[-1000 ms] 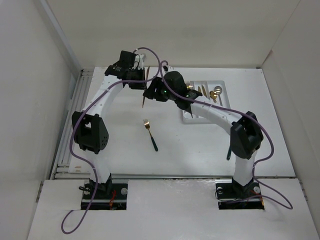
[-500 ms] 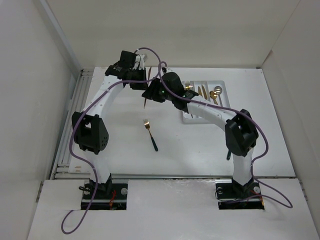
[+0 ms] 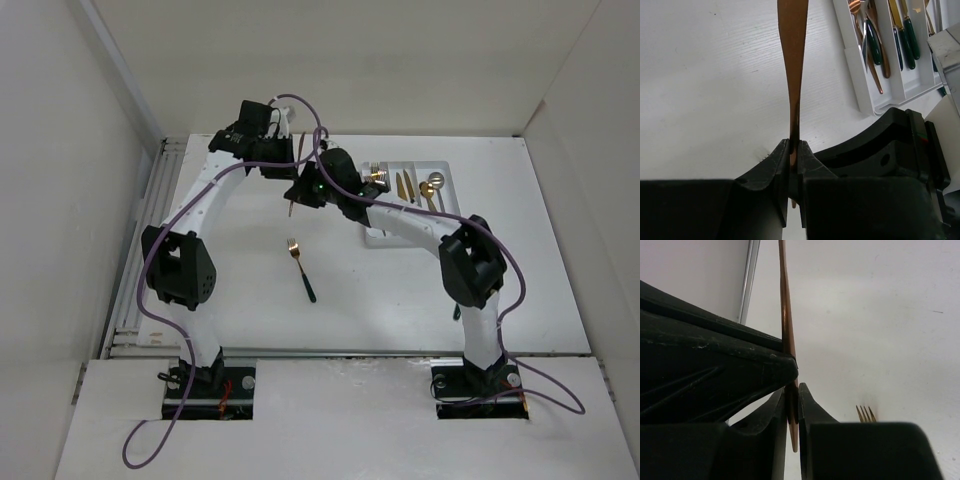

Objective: Sort the eating utensils into containers

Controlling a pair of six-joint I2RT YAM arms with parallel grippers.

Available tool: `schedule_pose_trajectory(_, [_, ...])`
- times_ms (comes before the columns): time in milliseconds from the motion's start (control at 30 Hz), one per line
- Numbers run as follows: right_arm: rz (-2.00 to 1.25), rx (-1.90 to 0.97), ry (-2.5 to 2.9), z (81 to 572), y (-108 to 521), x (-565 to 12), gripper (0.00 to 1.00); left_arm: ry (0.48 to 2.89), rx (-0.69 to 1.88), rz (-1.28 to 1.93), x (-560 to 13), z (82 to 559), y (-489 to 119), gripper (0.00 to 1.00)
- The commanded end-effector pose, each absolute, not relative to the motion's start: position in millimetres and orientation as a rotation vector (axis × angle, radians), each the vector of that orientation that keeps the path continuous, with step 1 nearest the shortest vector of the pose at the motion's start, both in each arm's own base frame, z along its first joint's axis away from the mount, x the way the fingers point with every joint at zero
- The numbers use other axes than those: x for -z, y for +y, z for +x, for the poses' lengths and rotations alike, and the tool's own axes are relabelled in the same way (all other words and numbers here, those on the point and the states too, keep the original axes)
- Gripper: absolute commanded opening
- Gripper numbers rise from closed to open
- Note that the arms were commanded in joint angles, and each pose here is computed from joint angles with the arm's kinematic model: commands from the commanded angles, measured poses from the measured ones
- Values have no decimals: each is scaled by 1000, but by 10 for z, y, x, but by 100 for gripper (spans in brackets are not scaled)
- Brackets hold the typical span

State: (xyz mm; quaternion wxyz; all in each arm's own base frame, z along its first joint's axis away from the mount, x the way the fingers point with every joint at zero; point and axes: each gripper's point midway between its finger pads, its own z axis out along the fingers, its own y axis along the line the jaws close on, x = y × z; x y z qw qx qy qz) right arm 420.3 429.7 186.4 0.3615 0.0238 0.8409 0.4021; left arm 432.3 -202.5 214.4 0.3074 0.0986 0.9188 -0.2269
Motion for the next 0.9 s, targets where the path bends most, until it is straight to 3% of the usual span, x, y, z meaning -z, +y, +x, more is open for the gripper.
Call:
schedule_pose_trajectory(0, [63,-1031,2018,4283,4203,-2404,0,2349,664,299,-2514,4205,-2094,2])
schedule_pose_trajectory(100, [29,-935,2042,4319,3821,-2403,0,2326,569,291,-2579,4293,-1986,24])
schedule_pose_trajectory(133, [-12,-926,2066,4291,3729,-2382,0,2317,523,270,-2601,4339,-1928,46])
schedule_pose_trajectory(167, [-7,-874,2094,4378,3483,-2308,0,2299,502,260,-2667,4375,-1904,60])
schedule_pose_trajectory(233, [-113,-729,2219,4310,3139,-2051,0,2308,452,228,-2643,4407,-1800,70])
schedule_pose_trajectory(367, [-97,-259,2349,4368,2222,-1811,0,2304,371,172,-2623,4456,-1603,72])
schedule_pose_trajectory(633, [7,172,2477,4488,945,-1339,0,2318,281,123,-2531,4424,-1417,72])
schedule_pose_trajectory(867, [-3,218,2500,4701,880,-1070,0,2333,284,139,-2453,4384,-1418,72])
